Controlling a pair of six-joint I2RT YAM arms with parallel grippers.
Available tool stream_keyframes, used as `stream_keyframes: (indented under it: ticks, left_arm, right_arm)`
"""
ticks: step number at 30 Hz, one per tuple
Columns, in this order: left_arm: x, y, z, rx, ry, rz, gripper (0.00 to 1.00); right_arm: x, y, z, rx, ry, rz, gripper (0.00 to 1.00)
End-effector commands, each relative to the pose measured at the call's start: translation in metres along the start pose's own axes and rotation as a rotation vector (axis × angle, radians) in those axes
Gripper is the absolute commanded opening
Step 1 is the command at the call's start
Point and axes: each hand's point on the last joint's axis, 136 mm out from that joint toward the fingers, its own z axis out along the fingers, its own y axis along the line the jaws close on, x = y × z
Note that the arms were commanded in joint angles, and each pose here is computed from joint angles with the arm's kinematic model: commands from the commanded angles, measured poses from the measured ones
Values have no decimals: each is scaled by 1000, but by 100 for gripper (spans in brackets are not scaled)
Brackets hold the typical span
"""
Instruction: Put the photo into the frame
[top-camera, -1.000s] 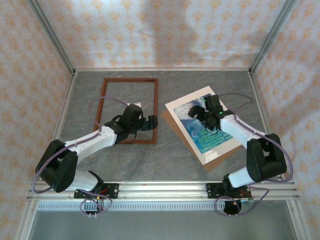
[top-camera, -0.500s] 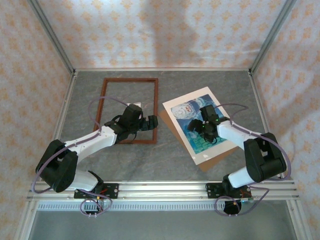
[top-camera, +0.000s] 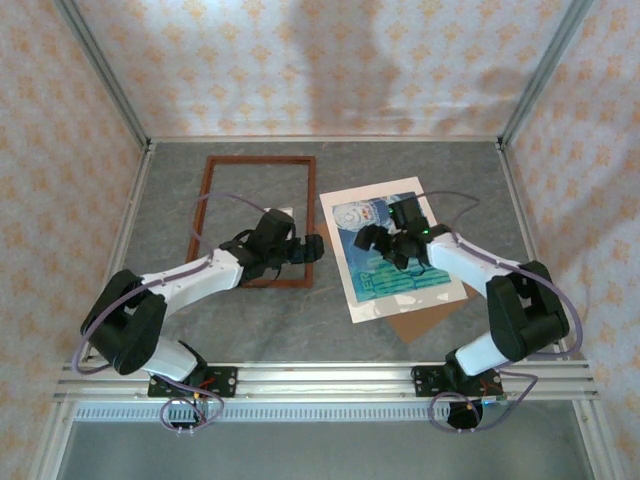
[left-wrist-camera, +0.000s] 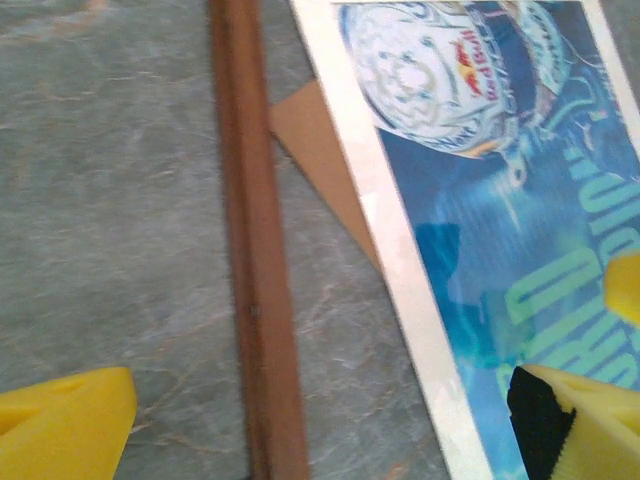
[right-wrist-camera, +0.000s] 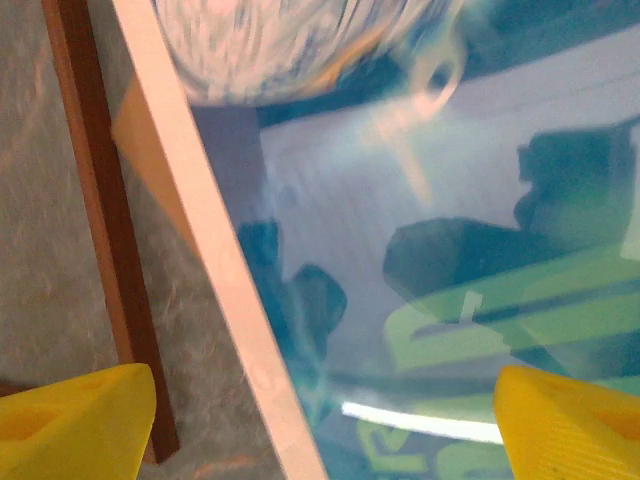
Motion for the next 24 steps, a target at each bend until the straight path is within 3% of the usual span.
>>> stream_keyframes:
  ticks: [1,6,9,24]
  left_arm:
    - [-6,-33,5,59,-9,41,95]
    - [6,-63,22,47,38,93,93]
    - [14,-73,36,4,71,127,93]
    - [33,-83,87,-69,185,146,91]
  right_arm:
    - [-41,-41,-24,130,-95,-4,87]
    - [-100,-104,-40,253,-204,147,88]
    - [-126,-123,-46,373,-250,130,88]
    - [-157,-130,-1,447,-29,6,86]
